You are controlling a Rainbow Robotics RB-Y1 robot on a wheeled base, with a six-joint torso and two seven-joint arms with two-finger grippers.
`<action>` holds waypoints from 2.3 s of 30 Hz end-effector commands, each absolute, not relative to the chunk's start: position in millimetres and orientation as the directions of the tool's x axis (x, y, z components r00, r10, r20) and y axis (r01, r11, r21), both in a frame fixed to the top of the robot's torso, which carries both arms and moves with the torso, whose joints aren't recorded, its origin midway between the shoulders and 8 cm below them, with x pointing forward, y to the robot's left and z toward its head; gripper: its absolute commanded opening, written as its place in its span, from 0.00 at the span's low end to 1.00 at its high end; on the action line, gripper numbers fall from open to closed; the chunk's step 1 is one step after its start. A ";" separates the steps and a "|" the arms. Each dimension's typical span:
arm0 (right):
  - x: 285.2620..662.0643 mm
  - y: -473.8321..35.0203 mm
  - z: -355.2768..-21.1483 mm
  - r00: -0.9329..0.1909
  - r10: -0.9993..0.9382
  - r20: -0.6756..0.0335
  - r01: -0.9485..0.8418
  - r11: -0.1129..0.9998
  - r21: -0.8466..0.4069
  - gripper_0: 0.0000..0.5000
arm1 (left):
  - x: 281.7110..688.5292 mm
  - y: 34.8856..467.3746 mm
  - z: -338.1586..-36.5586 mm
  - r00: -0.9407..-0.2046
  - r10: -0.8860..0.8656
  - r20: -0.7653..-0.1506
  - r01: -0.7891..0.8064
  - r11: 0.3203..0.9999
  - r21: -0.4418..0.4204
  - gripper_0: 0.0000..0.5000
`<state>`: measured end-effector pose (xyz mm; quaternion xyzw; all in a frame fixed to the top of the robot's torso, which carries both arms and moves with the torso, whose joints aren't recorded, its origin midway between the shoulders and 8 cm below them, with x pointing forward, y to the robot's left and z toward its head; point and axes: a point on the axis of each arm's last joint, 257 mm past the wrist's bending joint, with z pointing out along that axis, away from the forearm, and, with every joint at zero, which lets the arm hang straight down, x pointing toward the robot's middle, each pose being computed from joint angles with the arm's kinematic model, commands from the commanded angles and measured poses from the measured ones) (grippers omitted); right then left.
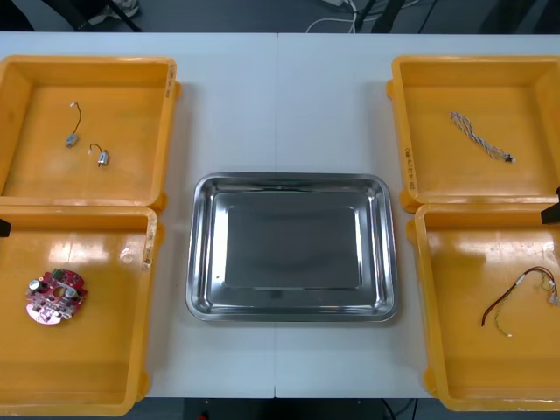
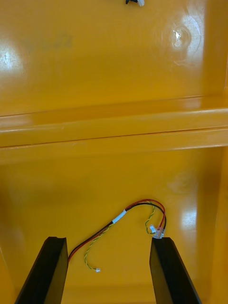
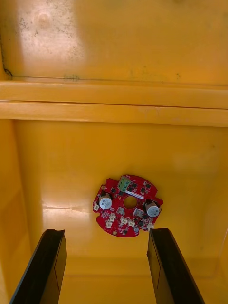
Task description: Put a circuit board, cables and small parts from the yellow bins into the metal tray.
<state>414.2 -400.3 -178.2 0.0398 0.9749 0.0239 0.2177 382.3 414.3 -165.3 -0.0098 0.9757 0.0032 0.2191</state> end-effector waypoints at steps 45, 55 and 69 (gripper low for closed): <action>420.0 -393.8 -168.9 -0.893 0.088 -0.441 0.065 0.996 0.069 1.00 | 390.7 404.1 -149.9 -0.885 -0.081 -0.459 -0.075 0.997 -0.031 1.00; 420.0 -393.8 -168.9 -0.893 0.088 -0.441 0.065 0.996 0.069 1.00 | 390.7 404.1 -149.9 -0.885 -0.081 -0.459 -0.075 0.997 -0.031 1.00; 435.7 -391.5 -135.2 -0.852 0.078 -0.518 0.053 0.997 0.064 1.00 | 386.8 411.1 -157.1 -0.898 -0.082 -0.431 -0.081 0.997 -0.021 1.00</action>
